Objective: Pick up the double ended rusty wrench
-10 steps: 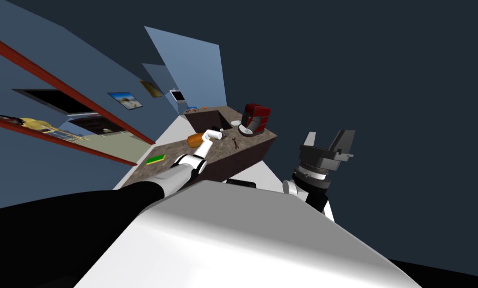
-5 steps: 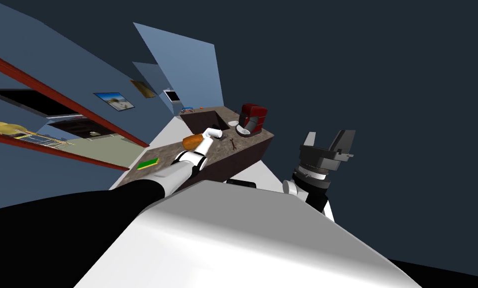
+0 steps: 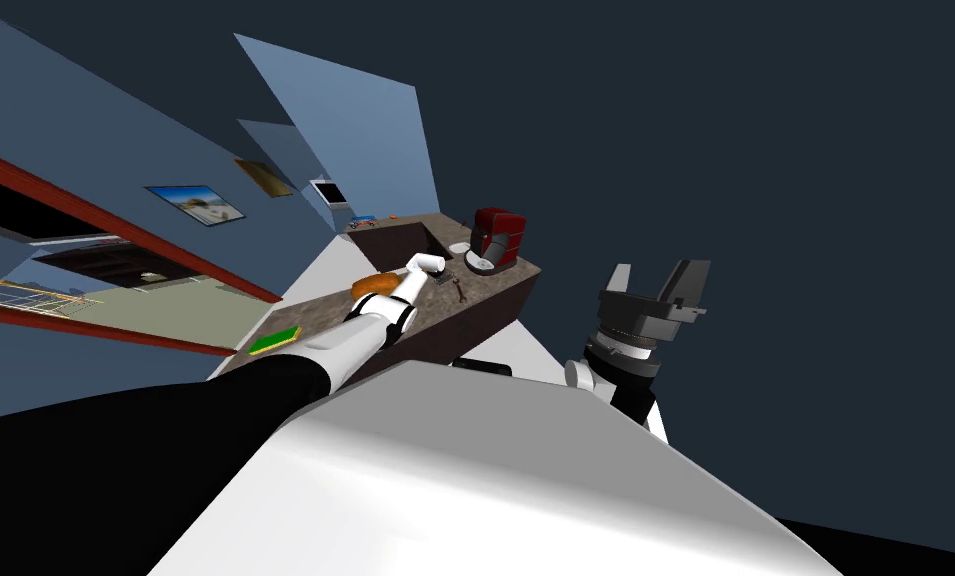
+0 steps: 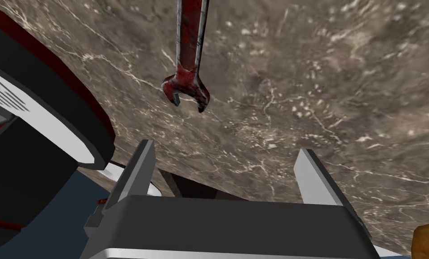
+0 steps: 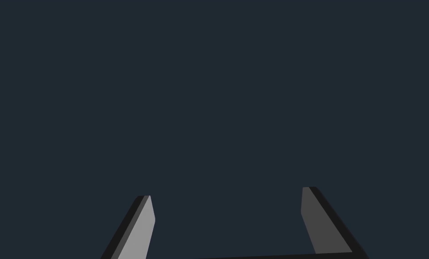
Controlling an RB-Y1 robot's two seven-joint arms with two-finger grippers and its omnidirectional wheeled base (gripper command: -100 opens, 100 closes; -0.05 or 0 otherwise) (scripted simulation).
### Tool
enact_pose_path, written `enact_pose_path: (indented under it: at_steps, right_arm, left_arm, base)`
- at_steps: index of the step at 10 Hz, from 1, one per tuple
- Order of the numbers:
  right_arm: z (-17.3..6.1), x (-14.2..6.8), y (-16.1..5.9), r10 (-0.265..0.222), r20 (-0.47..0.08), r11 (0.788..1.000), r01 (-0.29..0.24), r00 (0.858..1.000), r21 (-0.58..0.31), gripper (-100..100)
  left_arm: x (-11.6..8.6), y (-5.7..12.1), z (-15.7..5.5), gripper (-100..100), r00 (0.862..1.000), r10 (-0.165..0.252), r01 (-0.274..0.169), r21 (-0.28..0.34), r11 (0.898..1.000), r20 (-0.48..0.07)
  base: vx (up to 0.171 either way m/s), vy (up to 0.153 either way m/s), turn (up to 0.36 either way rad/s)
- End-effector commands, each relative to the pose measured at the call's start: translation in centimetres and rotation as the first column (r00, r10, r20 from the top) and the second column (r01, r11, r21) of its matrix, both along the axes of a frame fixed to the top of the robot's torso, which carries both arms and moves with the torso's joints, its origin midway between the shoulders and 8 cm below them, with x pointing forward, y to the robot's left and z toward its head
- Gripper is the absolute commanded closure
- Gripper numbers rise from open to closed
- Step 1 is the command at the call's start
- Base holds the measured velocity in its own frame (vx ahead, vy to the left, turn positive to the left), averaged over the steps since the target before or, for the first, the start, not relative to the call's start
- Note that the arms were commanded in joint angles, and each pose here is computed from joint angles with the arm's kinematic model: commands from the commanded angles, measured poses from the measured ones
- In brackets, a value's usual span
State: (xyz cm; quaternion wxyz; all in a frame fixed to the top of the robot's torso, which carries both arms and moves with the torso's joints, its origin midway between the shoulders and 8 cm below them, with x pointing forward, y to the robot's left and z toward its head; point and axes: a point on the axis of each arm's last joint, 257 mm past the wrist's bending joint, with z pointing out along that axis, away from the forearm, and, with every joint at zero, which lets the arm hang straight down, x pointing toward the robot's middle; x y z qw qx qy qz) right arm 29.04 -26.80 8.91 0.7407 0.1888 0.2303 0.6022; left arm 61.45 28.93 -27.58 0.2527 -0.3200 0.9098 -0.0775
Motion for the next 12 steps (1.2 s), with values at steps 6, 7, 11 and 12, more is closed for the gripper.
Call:
enact_pose_path:
  at_steps: [6, 7, 11, 12]
  right_arm:
    - [0.0, 0.0, 0.0, 0.000, 0.000, 1.000, 0.000, 1.000, 0.000, 0]
    - [0.0, 0.0, 0.0, 0.000, 0.000, 1.000, 0.000, 1.000, 0.000, 0]
    - [0.0, 0.0, 0.0, 0.000, 0.000, 1.000, 0.000, 1.000, 0.000, 0]
    - [0.0, 0.0, 0.0, 0.000, 0.000, 1.000, 0.000, 1.000, 0.000, 0]
  left_arm:
    - [-3.3, 0.2, -1.6, -100, 0.978, -0.026, 0.031, 0.023, 0.999, -0.206]
    - [-3.8, 0.6, -2.3, -100, 0.974, -0.016, 0.022, 0.022, 1.000, -0.225]
    - [-6.5, 0.4, -3.3, -100, 0.934, -0.035, 0.047, 0.025, 0.999, -0.354]
    - [-6.9, 0.6, -3.6, -100, 0.930, -0.030, 0.042, 0.024, 0.999, -0.365]
  base:
    - [0.043, -0.015, -0.085]
    - [0.043, -0.010, -0.056]
    - [0.044, -0.011, -0.095]
    - [0.029, -0.012, -0.010]
